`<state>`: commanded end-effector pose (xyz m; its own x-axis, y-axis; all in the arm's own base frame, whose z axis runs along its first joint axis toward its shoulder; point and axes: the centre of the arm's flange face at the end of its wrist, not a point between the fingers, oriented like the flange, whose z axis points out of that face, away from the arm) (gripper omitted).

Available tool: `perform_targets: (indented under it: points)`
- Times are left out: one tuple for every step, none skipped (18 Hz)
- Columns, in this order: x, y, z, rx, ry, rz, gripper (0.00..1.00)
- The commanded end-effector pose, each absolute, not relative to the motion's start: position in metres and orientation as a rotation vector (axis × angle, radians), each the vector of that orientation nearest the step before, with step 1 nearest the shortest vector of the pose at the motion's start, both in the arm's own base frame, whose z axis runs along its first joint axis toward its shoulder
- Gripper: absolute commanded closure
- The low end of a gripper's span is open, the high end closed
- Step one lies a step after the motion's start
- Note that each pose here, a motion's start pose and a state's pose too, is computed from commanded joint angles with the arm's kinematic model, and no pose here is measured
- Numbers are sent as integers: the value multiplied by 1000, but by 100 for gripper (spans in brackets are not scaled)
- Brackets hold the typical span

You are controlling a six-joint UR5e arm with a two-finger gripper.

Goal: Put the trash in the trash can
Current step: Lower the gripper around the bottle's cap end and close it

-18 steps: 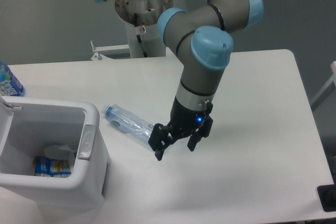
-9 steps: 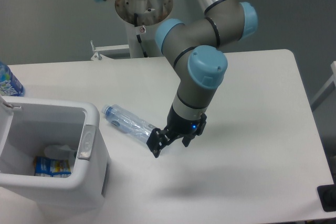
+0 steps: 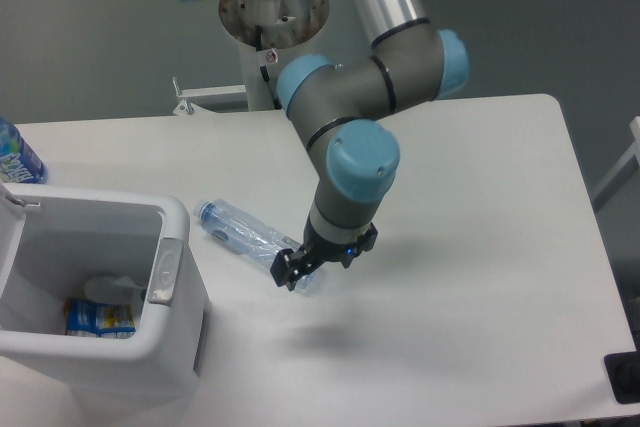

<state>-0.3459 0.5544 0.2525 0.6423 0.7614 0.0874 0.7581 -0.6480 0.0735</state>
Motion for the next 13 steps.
perform_targets:
  points:
    - [-342,556,245,2803,1285,163,0]
    - [-342,554,238,2783,1275,144,0]
    - [-338,557,235,2778,1254,124,0]
    - [-336,558,231,2769,1241,115,0]
    - [-333,559,228,2764,1231,111,0]
    - [-332,558,225,2751,1226,117,0]
    - [-331,558,220,2740,1218,121,0]
    - [-330,557,217,2727,1213,127,0]
    - [-329,557,213,2715,1211,132,0]
    - [-324,559,204,2698,1195,128,0]
    - [-323,560,200,2687,1189,104,0]
    - [-322,560,196,2671,1202,86,0]
    - [-317,563,190,2662,1200,81,0]
